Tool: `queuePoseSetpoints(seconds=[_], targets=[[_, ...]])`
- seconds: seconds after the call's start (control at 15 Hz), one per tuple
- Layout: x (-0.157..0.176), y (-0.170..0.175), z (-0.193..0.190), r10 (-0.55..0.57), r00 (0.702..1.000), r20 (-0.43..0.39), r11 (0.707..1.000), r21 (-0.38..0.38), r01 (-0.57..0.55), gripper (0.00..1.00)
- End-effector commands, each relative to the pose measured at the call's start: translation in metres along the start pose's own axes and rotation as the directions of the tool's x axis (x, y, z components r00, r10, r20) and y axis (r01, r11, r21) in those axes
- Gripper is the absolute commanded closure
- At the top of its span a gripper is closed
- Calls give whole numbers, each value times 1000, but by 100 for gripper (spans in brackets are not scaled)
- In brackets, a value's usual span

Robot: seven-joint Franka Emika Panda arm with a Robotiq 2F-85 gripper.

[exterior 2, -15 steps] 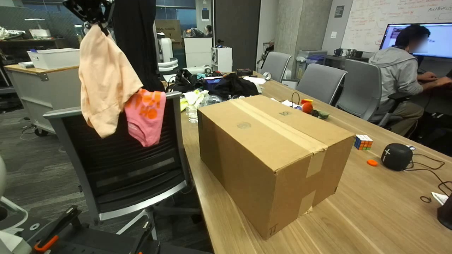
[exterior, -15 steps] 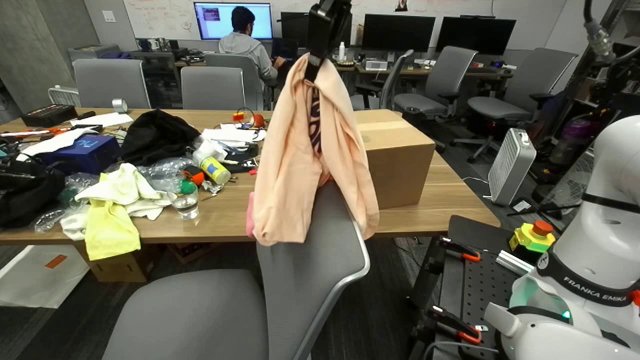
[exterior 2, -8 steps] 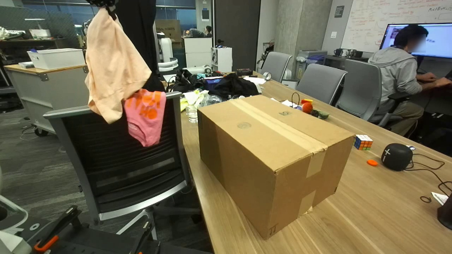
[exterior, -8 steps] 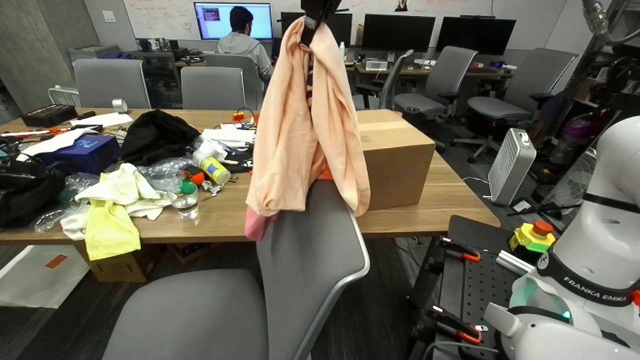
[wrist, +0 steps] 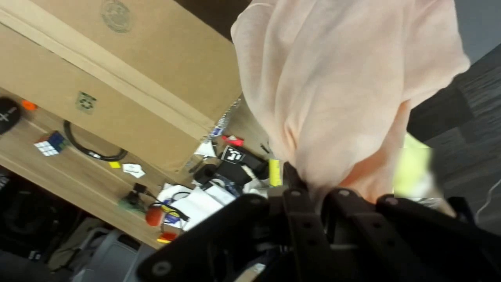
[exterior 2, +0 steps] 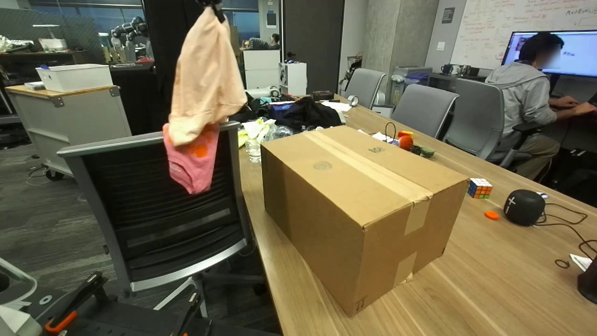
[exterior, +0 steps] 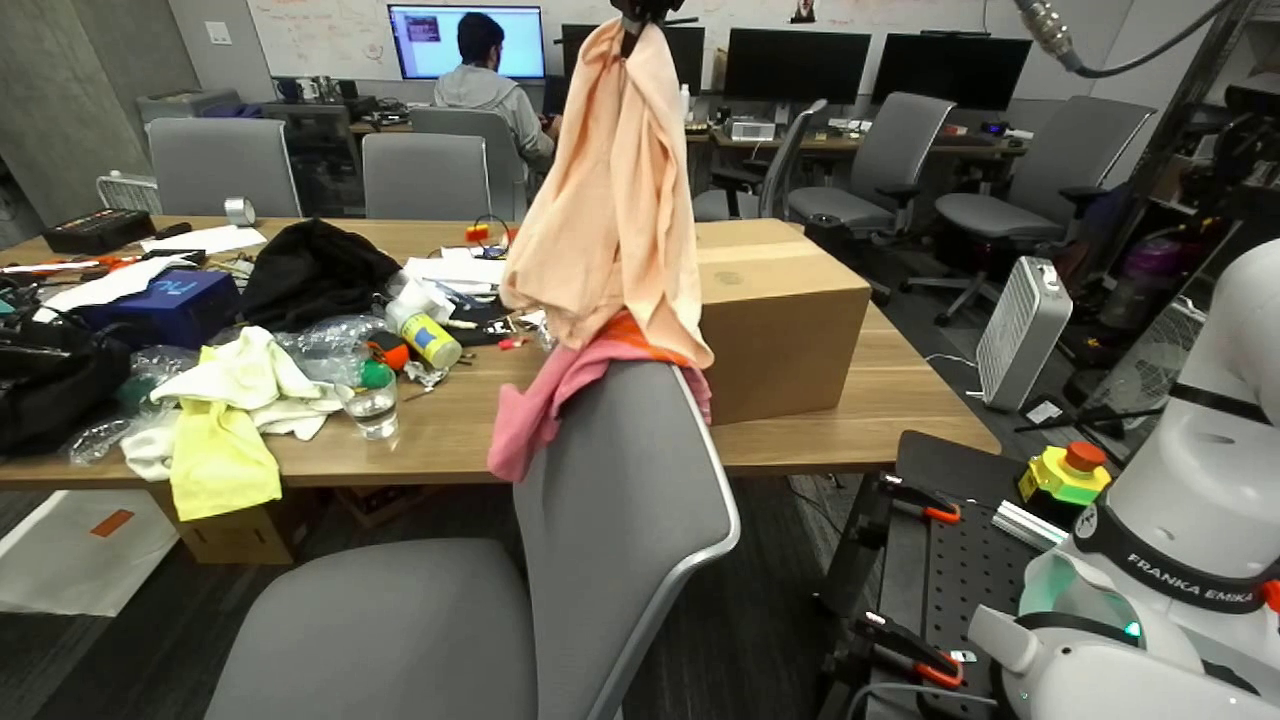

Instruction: Remove the clothes from the chair and put them on top of the box

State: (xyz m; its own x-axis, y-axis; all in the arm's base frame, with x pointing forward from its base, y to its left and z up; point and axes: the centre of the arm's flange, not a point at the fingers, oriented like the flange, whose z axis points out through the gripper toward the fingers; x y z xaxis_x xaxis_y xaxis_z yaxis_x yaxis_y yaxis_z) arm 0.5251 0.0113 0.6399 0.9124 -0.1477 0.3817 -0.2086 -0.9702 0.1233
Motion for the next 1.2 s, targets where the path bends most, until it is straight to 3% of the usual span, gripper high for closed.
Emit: queuePoseSetpoints(seconds=[0.0,0.27,0.53,0.8,1.13], targets=[[52,68,-1,182,983,-4,979,-89,-181,92],[67,158,7,374,926,-41,911,-173,-375,92],[68,223,19,526,841,-125,804,-248,-540,92],[70,250,34,617,757,-216,678,-342,-651,92],[77,263,54,671,683,-289,558,-409,-722,92]])
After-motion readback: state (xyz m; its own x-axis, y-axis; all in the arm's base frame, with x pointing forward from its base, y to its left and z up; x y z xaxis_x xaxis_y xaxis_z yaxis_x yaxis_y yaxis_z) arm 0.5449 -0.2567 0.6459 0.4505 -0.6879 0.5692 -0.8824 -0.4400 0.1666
